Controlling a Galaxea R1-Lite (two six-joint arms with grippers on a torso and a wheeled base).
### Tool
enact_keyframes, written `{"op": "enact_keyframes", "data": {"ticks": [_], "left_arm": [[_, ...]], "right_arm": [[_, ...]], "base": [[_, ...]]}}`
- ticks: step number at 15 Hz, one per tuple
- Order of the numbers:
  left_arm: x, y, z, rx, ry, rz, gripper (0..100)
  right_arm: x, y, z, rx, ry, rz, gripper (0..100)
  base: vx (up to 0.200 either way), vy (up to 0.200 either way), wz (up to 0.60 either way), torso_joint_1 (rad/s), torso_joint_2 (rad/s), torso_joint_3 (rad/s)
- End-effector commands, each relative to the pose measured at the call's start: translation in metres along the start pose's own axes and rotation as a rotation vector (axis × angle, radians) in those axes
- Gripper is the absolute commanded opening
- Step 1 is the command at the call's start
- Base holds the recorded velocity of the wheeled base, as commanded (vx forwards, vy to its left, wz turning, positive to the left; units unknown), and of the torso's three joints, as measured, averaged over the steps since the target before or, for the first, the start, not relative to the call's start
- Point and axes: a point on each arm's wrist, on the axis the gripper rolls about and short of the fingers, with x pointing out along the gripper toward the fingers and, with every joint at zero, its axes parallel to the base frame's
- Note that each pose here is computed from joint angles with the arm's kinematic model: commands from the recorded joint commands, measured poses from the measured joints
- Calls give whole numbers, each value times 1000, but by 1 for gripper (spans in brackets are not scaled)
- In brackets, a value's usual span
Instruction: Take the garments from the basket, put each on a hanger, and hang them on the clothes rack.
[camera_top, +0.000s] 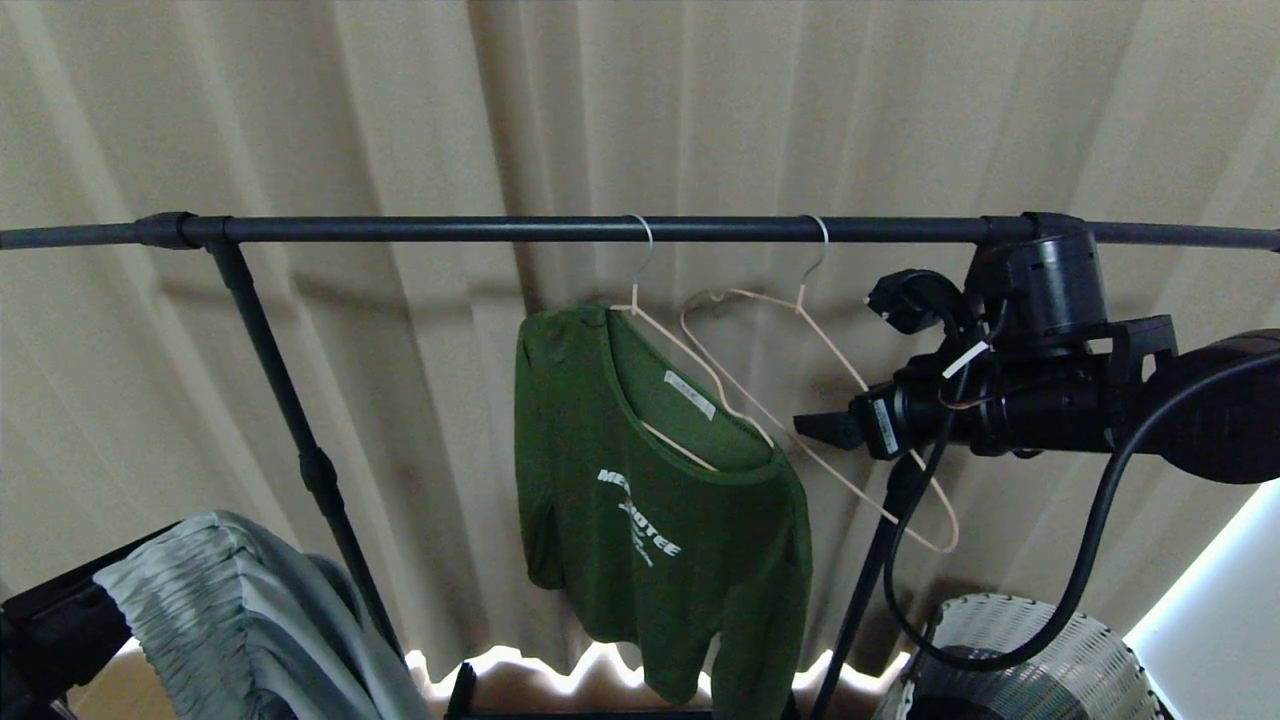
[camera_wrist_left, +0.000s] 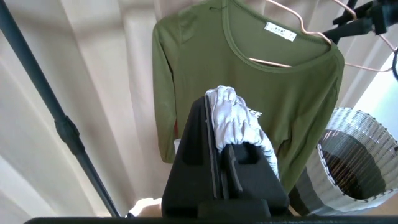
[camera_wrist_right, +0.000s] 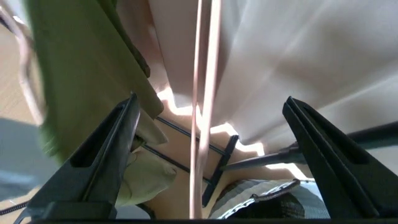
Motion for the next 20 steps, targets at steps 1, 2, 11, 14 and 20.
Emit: {"op": "enact_keyframes", "data": {"ticks": [1, 2, 11, 14, 20], "left_arm": [[0, 0, 0, 0, -3, 0, 0], [0, 0, 0, 0, -3, 0, 0], [-1, 0, 0, 0, -4, 0, 0], [-2, 0, 0, 2, -6, 0, 0], [-1, 0, 0, 7, -6, 2, 0]], "right_arm": [[2, 0, 0, -1, 4, 1, 100], [1, 0, 0, -1, 1, 1, 0], [-8, 0, 3, 1, -22, -2, 0], [-28, 1, 9, 1, -78, -2, 0], [-71, 4, 2, -2, -159, -7, 0]], "base": [[0, 0, 0, 0, 0, 0], [0, 0, 0, 0, 0, 0], [0, 0, 0, 0, 0, 0], [0, 0, 0, 0, 0, 0], [0, 0, 0, 0, 0, 0]]}}
